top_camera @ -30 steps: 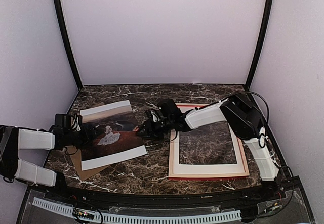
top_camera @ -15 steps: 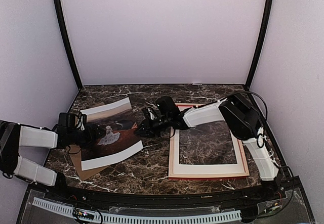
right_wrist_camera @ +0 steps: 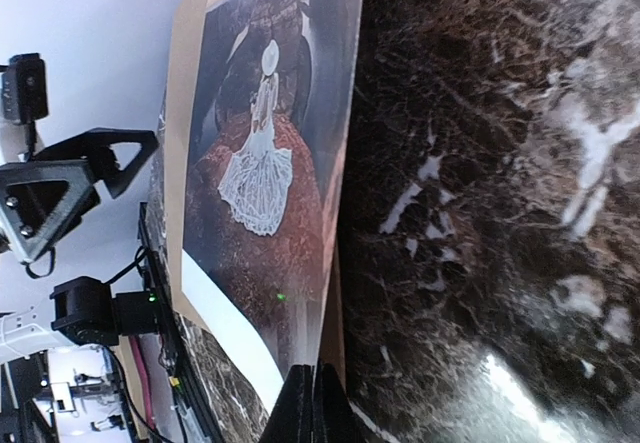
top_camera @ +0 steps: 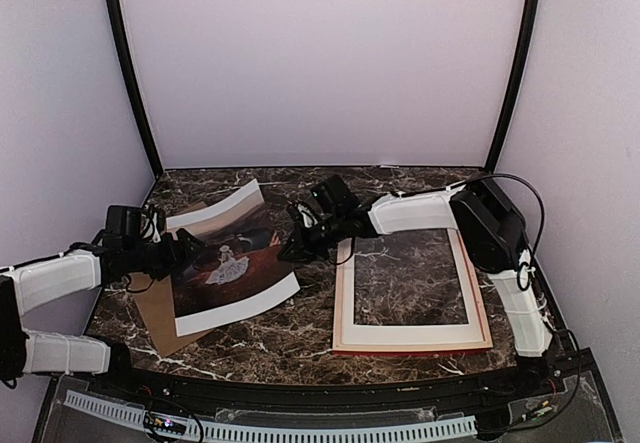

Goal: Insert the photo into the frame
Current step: Pick up the photo from the backboard.

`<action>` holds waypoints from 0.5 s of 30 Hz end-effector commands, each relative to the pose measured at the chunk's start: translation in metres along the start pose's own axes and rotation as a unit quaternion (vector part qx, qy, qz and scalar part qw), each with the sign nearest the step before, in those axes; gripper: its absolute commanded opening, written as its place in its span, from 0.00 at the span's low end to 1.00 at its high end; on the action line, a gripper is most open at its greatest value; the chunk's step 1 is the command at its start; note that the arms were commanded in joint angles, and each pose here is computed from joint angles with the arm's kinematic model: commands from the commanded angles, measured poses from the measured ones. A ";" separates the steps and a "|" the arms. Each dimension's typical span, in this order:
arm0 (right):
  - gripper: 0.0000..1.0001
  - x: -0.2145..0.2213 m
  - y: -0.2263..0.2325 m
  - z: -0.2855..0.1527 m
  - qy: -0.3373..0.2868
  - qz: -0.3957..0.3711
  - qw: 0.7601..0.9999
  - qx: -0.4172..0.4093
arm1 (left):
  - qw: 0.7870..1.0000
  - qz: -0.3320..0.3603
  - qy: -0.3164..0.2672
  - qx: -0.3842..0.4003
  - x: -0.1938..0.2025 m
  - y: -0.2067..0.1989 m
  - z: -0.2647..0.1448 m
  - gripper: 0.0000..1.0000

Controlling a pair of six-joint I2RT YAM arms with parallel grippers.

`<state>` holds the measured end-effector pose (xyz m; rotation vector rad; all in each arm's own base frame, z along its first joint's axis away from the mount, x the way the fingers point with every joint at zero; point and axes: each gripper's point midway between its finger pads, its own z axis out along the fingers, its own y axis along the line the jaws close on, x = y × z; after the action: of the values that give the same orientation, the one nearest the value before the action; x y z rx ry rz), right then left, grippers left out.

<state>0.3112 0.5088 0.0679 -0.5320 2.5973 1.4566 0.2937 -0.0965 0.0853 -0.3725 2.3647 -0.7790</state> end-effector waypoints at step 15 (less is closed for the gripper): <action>0.00 -0.064 0.076 -0.224 -0.123 -0.199 0.919 0.317 | 0.995 0.052 -0.042 0.078 -0.046 -0.103 -0.032 0.99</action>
<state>0.3589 0.4115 0.2522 -0.6543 2.3503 0.7954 0.3129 -0.1316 0.1773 -0.2284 2.2152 -0.8600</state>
